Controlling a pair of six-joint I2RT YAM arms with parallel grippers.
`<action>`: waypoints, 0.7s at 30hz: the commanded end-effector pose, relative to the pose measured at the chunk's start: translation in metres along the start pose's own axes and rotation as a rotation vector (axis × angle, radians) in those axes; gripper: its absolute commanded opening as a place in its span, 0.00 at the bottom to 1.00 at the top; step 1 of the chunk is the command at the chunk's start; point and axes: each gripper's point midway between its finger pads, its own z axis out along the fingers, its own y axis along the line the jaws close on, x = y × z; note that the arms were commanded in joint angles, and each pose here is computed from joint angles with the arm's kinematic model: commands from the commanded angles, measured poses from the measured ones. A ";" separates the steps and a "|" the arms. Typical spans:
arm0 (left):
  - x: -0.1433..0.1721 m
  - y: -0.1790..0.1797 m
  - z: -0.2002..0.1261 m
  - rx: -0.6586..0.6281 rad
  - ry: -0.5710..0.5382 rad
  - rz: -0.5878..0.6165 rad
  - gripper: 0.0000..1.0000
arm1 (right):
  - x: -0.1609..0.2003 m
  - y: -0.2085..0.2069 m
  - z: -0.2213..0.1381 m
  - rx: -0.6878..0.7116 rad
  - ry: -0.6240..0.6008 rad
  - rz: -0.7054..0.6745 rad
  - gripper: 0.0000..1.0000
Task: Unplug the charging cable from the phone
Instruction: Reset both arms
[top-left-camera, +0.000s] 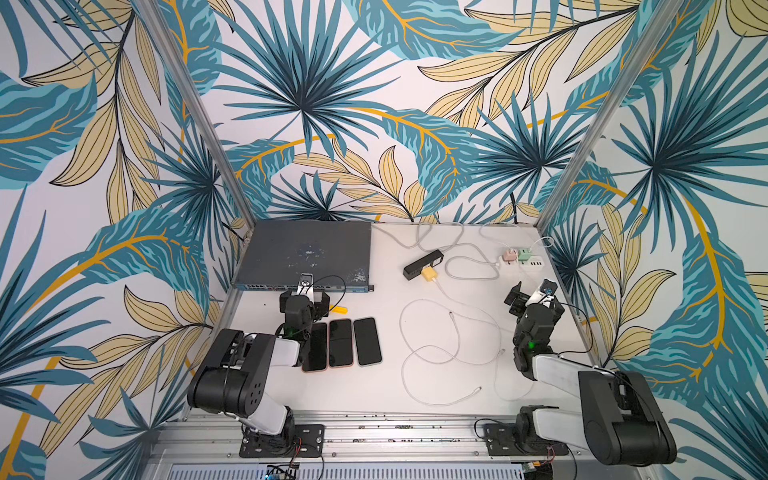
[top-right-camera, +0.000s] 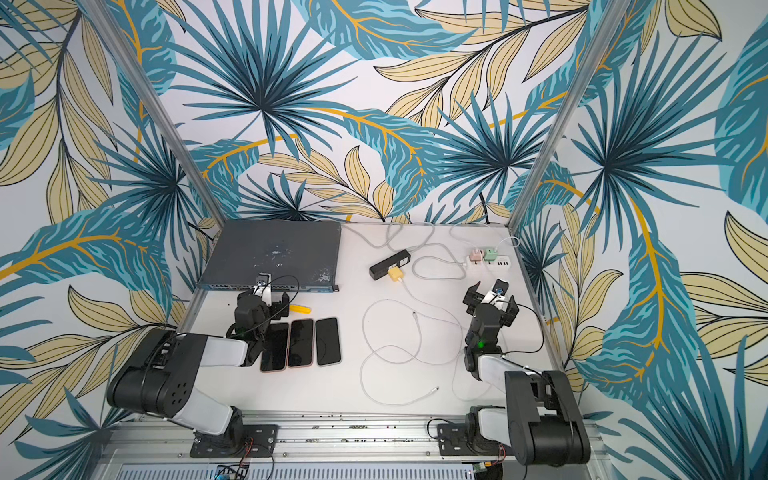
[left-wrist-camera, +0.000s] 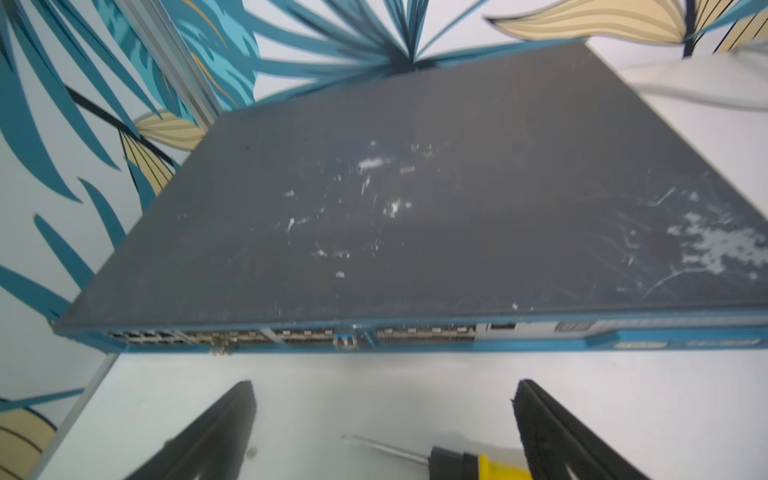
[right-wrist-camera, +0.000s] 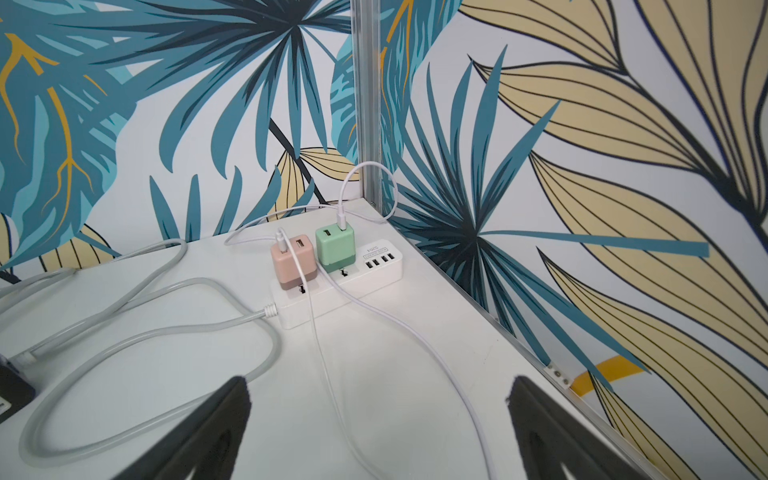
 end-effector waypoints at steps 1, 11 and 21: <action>-0.032 0.007 -0.001 -0.009 -0.126 -0.036 1.00 | -0.020 0.003 -0.004 -0.039 -0.131 0.034 1.00; -0.033 0.013 -0.004 -0.053 -0.158 -0.045 1.00 | 0.001 0.027 -0.004 -0.222 -0.119 -0.017 1.00; -0.034 0.013 -0.002 -0.049 -0.153 -0.046 1.00 | -0.010 0.025 -0.020 -0.254 -0.202 -0.011 1.00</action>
